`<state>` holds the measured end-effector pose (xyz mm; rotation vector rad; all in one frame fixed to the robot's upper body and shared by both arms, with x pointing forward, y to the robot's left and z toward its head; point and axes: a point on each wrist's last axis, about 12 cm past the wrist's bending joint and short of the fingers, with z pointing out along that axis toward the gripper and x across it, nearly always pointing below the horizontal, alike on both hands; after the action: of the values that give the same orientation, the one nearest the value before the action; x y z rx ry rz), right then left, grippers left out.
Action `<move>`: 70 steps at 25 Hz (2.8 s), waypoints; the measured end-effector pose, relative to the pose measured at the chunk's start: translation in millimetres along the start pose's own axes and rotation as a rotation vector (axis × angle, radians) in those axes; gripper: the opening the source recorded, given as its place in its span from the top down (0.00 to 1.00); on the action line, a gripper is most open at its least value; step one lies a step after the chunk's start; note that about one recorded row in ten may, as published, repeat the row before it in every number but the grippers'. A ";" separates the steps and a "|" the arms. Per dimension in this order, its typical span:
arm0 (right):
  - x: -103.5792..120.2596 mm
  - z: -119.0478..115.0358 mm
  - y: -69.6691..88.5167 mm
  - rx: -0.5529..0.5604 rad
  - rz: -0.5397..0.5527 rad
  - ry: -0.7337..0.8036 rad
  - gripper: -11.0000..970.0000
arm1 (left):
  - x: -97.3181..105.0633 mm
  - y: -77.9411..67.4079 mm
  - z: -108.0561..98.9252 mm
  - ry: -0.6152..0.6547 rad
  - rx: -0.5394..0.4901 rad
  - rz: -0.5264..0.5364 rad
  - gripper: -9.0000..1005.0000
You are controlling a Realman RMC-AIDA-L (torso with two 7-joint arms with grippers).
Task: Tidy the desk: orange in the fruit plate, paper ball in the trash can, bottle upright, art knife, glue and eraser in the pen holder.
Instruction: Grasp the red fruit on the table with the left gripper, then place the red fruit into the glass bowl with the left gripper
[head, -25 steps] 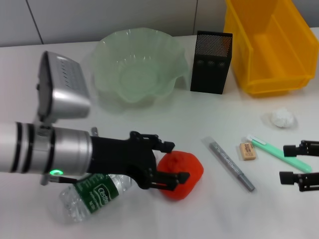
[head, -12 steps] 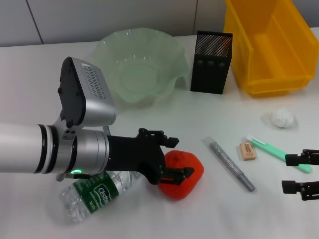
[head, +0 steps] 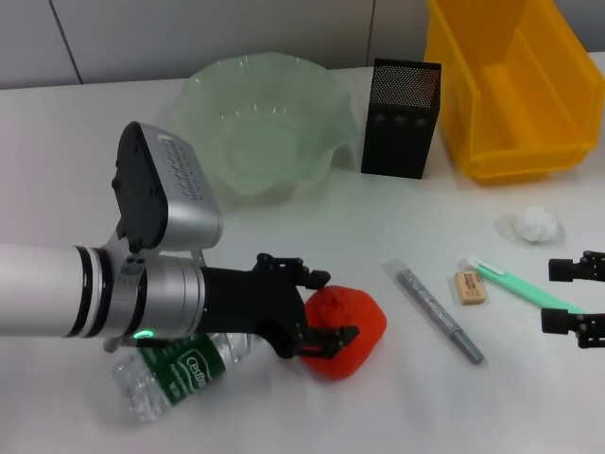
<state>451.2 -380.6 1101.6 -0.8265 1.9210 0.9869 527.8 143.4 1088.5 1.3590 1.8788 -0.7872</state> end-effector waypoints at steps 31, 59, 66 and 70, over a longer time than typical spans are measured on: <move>-3.7 -0.3 -0.9 0.008 -0.007 -0.037 0.14 | 5.9 -2.6 6.3 0.028 0.021 -0.012 0.55; 6.2 1.3 -2.0 -0.007 0.026 -0.029 0.14 | -61.9 22.1 -15.0 -0.183 -0.204 0.133 0.93; 7.4 4.3 -1.0 -0.015 0.025 -0.029 0.14 | -84.2 44.4 -17.5 -0.244 -0.395 0.182 0.94; 8.5 5.0 -0.6 -0.018 0.028 -0.031 0.14 | -84.5 54.9 -13.9 -0.243 -0.511 0.195 0.93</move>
<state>449.5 -378.1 1092.2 -0.7919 1.9052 1.0296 597.0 123.0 1160.3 1.0469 1.5836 -0.3215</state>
